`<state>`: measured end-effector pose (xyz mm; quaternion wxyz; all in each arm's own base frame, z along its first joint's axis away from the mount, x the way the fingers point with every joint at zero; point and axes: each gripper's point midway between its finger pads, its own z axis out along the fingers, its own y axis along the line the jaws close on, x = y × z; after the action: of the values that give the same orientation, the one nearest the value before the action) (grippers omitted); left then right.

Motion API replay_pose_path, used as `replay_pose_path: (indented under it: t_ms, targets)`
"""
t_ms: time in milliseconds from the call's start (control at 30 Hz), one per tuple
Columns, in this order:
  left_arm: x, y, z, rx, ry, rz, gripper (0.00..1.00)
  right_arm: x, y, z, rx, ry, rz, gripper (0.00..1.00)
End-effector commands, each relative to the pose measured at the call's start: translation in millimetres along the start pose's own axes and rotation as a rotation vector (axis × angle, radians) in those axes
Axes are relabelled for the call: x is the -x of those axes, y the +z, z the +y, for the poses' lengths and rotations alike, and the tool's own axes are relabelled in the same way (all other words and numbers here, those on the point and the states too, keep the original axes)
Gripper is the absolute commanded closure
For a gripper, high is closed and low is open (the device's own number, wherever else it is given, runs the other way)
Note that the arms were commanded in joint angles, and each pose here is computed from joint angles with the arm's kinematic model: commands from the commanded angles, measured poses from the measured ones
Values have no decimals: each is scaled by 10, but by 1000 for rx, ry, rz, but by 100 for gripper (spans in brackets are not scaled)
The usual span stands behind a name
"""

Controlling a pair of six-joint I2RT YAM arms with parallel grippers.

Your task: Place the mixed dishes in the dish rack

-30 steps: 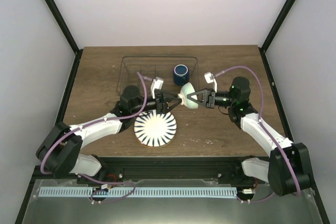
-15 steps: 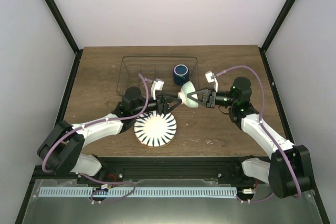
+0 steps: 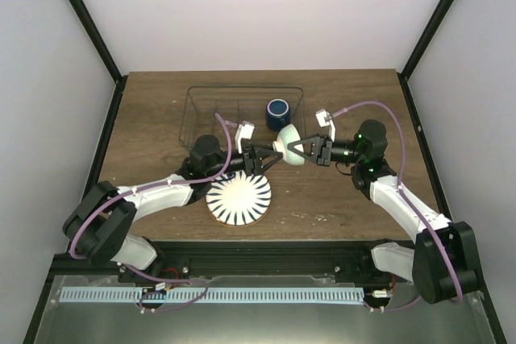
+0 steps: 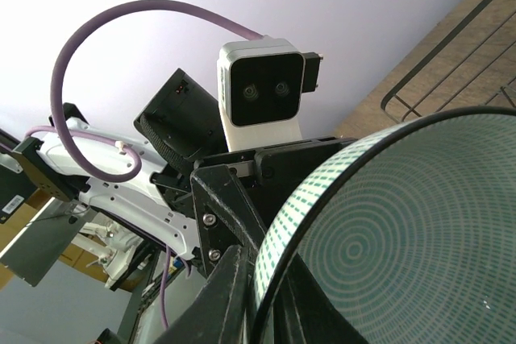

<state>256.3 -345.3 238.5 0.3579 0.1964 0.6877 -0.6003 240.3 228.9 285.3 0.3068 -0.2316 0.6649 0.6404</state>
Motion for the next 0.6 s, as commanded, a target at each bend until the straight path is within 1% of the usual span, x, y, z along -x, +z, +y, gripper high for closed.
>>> replay_pose_path:
  t_ms: [0,267,567]
  targets:
    - [50,21,-90,-37,14,-17,32,62,19,92,30,-66,-11,97]
    - [89,28,-131,-43,16,-22,36,40,32,17,25,-48,-8,97]
    - [111,34,-124,-39,18,-30,45,39,34,21,27,-52,-7,97]
